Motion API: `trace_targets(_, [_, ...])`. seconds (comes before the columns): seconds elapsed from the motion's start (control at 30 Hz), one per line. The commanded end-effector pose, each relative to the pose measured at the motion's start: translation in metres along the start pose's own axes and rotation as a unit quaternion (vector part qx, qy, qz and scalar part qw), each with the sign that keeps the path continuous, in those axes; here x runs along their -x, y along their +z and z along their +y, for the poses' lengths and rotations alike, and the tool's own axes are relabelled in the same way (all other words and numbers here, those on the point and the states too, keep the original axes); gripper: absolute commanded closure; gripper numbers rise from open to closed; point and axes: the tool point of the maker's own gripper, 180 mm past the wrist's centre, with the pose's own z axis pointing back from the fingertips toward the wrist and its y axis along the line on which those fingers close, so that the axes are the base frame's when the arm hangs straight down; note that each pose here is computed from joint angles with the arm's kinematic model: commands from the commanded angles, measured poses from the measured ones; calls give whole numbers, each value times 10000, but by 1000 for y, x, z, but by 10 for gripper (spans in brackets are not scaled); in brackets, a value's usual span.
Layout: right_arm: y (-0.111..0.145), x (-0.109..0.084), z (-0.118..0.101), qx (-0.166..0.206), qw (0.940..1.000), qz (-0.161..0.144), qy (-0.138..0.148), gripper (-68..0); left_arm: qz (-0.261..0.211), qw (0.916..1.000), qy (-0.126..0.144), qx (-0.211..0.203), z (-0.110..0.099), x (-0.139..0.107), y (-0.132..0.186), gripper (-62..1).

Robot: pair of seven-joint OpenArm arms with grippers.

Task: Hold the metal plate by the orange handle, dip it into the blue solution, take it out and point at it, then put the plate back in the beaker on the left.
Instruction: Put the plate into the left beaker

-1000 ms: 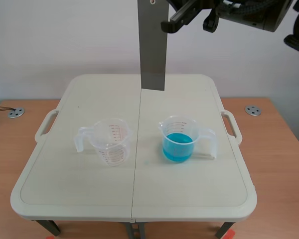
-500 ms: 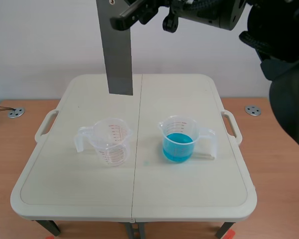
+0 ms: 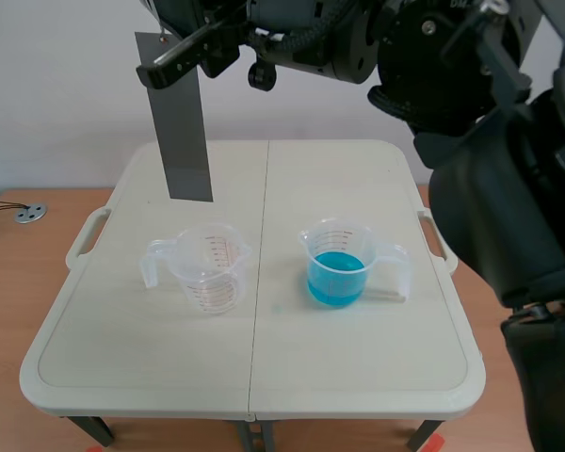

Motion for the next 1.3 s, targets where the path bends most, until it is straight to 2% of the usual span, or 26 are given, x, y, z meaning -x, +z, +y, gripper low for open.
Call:
trace_targets(0.0, [-6,-16,-7,34,9996,-263,50,-13,-99,9999,41,20,-3,-5,0,-26])
trace_targets(0.37, [-17,10,-20,64,9994,-180,-277,-13,-100,9999,37,22,-3,-5,0,-26])
trace_targets(0.67, [-24,36,-22,58,9988,59,-489,-13,-103,9999,39,21,-3,-6,1,-26])
trace_targets(1.0, [-24,50,-19,-21,9980,172,-604,-13,-116,9999,39,21,-3,-6,1,-26])
trace_targets(1.27, [-24,52,-19,-17,9979,209,-606,-13,-114,9999,39,21,-3,-6,1,-26])
